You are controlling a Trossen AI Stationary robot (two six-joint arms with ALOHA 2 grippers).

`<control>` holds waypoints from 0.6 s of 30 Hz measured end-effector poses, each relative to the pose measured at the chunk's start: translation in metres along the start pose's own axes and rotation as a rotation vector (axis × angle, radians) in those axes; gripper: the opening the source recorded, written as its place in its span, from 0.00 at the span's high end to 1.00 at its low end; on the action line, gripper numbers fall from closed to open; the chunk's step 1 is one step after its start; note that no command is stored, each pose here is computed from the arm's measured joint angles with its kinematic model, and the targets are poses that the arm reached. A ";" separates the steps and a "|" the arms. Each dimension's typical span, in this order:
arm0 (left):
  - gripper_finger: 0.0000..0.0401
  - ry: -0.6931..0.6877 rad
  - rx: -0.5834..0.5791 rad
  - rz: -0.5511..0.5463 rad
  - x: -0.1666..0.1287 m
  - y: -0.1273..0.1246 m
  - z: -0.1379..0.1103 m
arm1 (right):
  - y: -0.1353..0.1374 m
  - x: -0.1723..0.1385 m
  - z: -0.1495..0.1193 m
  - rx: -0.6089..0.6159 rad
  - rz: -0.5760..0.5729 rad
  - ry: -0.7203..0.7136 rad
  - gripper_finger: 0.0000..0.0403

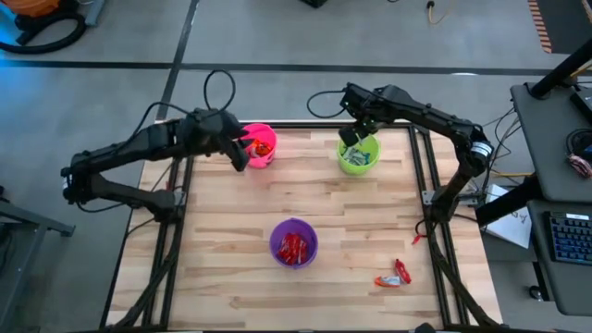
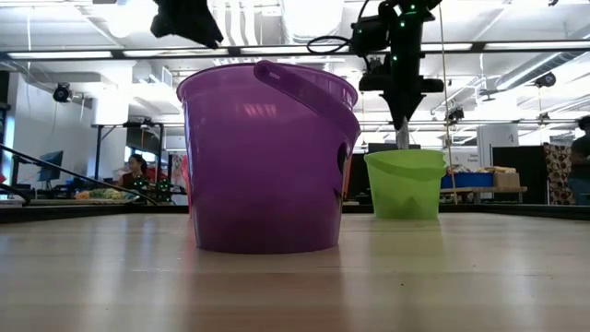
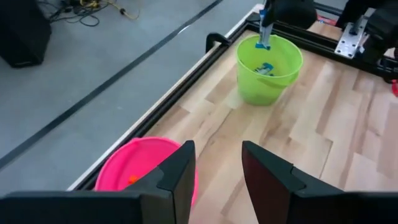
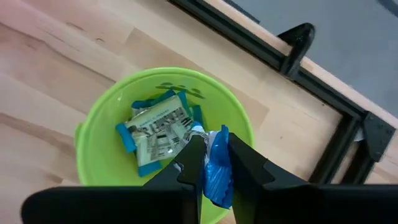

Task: Sort candy
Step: Put the white-blue chocolate into the green bucket

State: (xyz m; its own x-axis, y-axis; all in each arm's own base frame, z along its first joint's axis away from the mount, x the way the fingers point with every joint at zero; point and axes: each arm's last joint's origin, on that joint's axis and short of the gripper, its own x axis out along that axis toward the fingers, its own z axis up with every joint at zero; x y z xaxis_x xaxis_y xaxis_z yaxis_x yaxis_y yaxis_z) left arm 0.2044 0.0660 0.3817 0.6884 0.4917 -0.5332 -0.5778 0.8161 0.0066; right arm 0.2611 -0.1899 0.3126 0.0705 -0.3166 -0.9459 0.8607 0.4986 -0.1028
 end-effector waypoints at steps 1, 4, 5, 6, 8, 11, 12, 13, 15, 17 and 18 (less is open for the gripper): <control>0.71 -0.001 -0.002 -0.004 0.002 0.003 0.000 | 0.000 0.000 0.000 0.001 0.013 0.003 0.89; 0.71 0.004 -0.010 0.004 0.008 0.010 -0.002 | 0.001 0.000 0.000 0.001 0.027 0.007 0.88; 0.71 0.011 -0.011 0.012 0.010 0.011 -0.004 | 0.001 0.000 0.000 0.001 0.031 0.009 0.88; 0.71 0.019 -0.009 0.019 0.011 0.013 -0.006 | 0.001 0.000 0.000 0.001 0.038 0.012 0.88; 0.71 0.027 -0.002 0.021 0.013 0.014 -0.007 | 0.001 0.000 0.000 0.004 0.044 0.015 0.88; 0.71 0.025 0.000 -0.015 0.013 0.013 -0.007 | 0.002 0.000 0.000 0.008 0.066 0.024 0.88; 0.71 0.019 -0.003 -0.037 0.013 0.012 -0.006 | 0.002 0.000 -0.001 0.008 0.076 0.028 0.88; 0.71 0.012 -0.006 -0.059 0.013 0.011 -0.005 | 0.002 0.000 -0.001 0.008 0.084 0.032 0.88; 0.71 0.003 -0.013 -0.087 0.013 0.010 -0.004 | 0.003 0.000 -0.001 0.008 0.086 0.033 0.88; 0.71 0.000 -0.020 -0.088 0.012 0.011 -0.003 | 0.003 0.000 -0.001 0.009 0.087 0.034 0.88; 0.71 -0.001 -0.022 -0.088 0.012 0.011 -0.003 | 0.003 0.000 -0.001 0.015 0.087 0.035 0.88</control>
State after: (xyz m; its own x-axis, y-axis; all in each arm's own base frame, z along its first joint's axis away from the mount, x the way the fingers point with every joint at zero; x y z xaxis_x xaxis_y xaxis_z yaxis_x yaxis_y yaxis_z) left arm 0.2053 0.0797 0.3724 0.7371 0.4187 -0.5304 -0.5246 0.8494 -0.0585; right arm 0.2630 -0.1879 0.3121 0.1284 -0.2443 -0.9612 0.8596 0.5108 -0.0149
